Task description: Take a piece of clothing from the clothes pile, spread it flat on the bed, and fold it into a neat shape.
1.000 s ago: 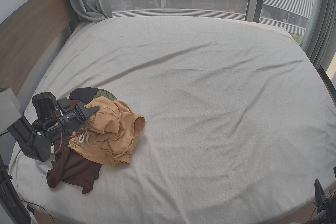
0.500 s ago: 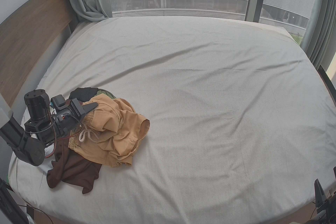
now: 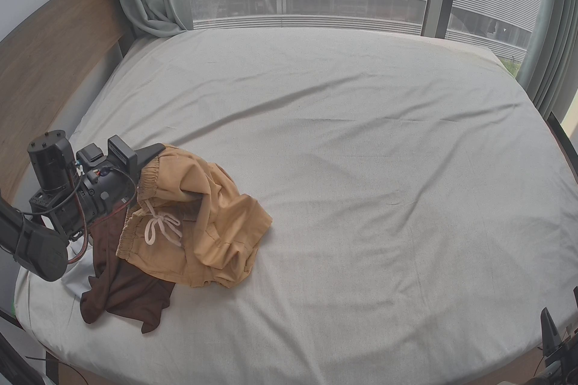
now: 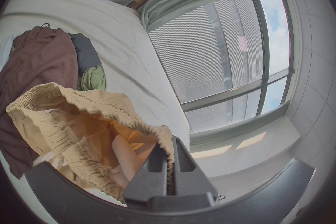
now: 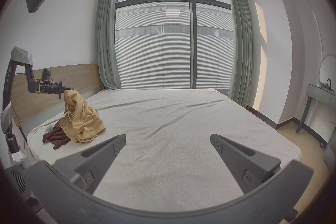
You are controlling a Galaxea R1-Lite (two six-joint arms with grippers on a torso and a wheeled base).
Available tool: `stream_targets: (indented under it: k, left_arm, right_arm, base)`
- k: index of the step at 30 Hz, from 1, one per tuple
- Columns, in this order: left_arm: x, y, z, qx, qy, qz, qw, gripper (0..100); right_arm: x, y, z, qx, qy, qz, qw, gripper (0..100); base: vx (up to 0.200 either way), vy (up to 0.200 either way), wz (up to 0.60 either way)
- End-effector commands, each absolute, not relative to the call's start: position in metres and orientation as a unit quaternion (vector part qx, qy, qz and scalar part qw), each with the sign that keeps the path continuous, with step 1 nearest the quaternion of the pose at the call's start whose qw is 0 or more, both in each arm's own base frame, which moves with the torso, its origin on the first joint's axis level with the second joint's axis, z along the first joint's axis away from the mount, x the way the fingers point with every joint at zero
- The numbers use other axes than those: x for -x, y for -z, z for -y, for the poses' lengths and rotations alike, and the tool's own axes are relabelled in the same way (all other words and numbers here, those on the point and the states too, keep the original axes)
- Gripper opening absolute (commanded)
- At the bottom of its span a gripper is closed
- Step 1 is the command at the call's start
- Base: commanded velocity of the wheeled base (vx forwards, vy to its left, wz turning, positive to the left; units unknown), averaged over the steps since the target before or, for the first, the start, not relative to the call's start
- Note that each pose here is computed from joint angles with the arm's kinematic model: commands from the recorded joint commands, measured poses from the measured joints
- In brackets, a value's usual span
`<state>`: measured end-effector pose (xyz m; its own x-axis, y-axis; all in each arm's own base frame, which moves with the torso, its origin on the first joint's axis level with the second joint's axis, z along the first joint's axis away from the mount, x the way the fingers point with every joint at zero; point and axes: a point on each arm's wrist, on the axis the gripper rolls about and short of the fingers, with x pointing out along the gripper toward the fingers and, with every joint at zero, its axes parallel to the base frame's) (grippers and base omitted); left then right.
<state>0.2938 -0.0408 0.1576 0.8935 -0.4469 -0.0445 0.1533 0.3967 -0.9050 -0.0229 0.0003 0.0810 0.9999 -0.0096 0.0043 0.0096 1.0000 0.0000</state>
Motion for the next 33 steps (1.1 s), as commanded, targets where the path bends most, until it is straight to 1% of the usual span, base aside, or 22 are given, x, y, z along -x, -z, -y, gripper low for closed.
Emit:
stream_targets:
  k: [1, 5, 9, 15, 19, 21, 29, 31, 32, 33]
  left_arm:
    - [-0.287, -0.179, 0.047, 0.539, 0.200, -0.115, 0.810, 0]
    - [-0.287, -0.188, 0.058, 0.561, 0.202, -0.105, 0.796, 0]
    - [-0.292, -0.194, 0.072, 0.574, 0.184, -0.075, 0.794, 0]
    - [-0.290, -0.196, 0.083, 0.577, 0.191, -0.077, 0.791, 0]
    - [-0.287, -0.201, 0.095, 0.609, 0.208, -0.090, 0.760, 0]
    - [-0.286, -0.201, 0.101, 0.617, 0.212, -0.098, 0.751, 0]
    - [-0.282, -0.203, 0.117, 0.622, 0.230, -0.111, 0.740, 0]
    - [-0.280, -0.206, 0.123, 0.632, 0.241, -0.119, 0.727, 0]
    - [-0.280, -0.206, 0.123, 0.632, 0.241, -0.119, 0.727, 0]
    - [-0.277, -0.207, 0.127, 0.638, 0.250, -0.128, 0.717, 0]
  right_arm:
    - [0.022, -0.076, 0.000, 0.000, 0.005, -0.002, 1.000, 100]
    - [0.022, -0.076, 0.000, -0.001, 0.005, -0.002, 1.000, 100]
    - [0.022, -0.076, 0.000, -0.001, 0.005, -0.002, 1.000, 100]
    - [0.022, -0.076, 0.000, -0.001, 0.005, -0.002, 1.000, 100]
    - [0.022, -0.076, 0.000, -0.002, 0.005, -0.002, 1.000, 100]
    - [0.022, -0.076, 0.000, -0.002, 0.005, -0.002, 1.000, 100]
    - [0.022, -0.076, 0.000, -0.001, 0.005, -0.002, 1.000, 100]
    - [0.022, -0.076, 0.000, -0.002, 0.005, -0.002, 1.000, 100]
    - [0.022, -0.076, 0.000, -0.002, 0.005, -0.002, 1.000, 100]
    - [0.022, -0.076, 0.000, -0.002, 0.005, -0.002, 1.000, 100]
  base:
    - [0.000, 0.000, 0.00]
    - [0.000, 0.000, 0.00]
    - [0.000, 0.000, 0.00]
    - [0.000, 0.000, 0.00]
    - [0.000, 0.000, 0.00]
    - [0.000, 0.000, 0.00]
    - [0.000, 0.000, 0.00]
    - [0.000, 0.000, 0.00]
    - [0.000, 0.000, 0.00]
    - [0.000, 0.000, 0.00]
